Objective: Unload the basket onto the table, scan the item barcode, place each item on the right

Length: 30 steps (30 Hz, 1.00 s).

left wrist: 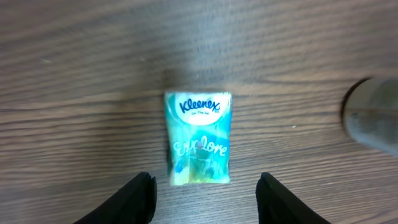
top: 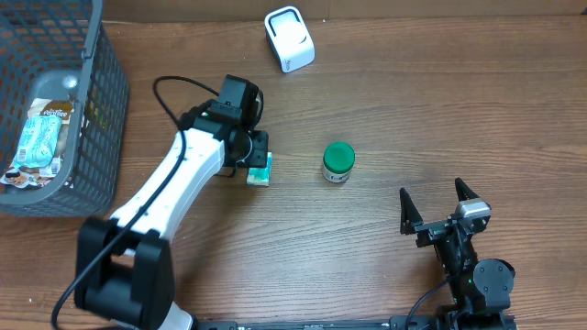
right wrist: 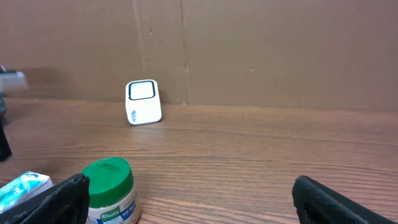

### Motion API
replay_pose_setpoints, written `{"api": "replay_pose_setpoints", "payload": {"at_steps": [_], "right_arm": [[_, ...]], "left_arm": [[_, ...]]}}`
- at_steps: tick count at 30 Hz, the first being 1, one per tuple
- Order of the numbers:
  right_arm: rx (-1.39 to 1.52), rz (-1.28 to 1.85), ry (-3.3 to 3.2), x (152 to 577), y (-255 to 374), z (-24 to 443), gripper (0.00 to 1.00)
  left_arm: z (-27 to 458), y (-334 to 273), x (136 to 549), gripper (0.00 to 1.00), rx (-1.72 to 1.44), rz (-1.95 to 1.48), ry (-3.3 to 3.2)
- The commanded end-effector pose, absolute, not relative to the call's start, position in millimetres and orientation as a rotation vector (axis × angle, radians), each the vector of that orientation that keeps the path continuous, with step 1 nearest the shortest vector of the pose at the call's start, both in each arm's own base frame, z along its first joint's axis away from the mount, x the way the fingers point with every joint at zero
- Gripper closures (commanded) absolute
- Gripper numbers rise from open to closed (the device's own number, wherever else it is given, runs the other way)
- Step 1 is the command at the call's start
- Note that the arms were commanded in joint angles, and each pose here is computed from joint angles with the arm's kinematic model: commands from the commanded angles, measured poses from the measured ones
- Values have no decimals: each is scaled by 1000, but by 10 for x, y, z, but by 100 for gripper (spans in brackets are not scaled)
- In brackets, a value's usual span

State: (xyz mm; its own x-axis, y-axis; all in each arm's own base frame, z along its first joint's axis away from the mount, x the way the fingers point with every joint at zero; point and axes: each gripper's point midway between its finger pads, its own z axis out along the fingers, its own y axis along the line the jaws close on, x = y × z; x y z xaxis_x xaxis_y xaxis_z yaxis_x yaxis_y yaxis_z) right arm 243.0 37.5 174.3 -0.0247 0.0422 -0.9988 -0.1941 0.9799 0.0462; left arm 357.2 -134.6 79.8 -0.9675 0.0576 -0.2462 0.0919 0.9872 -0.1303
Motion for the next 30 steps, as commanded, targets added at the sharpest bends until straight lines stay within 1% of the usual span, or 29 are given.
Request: {"api": "replay_pose_setpoints", "payload": {"at_steps": [1, 9, 12, 16, 20, 24, 30], "right_arm": [[-113, 176, 1583, 2436, 351, 1722, 0], [-113, 176, 1583, 2436, 351, 1722, 0], [-114, 176, 1583, 2435, 352, 1722, 0], [-113, 175, 1583, 2436, 351, 1722, 0], [-113, 176, 1583, 2435, 352, 1722, 0], [-113, 175, 1583, 2436, 351, 1722, 0], [-113, 176, 1583, 2435, 352, 1722, 0]], "left_arm": [[556, -1368, 3487, 52, 179, -231, 2962], [200, -1359, 3480, 60, 176, -200, 3036], [121, -1362, 3489, 60, 176, -197, 3046], [8, -1357, 3460, 56, 177, -186, 3076], [-46, -1359, 3441, 59, 175, -188, 3092], [55, -1370, 3507, 58, 172, -196, 3063], [532, -1325, 3742, 45, 114, -232, 2982]]}}
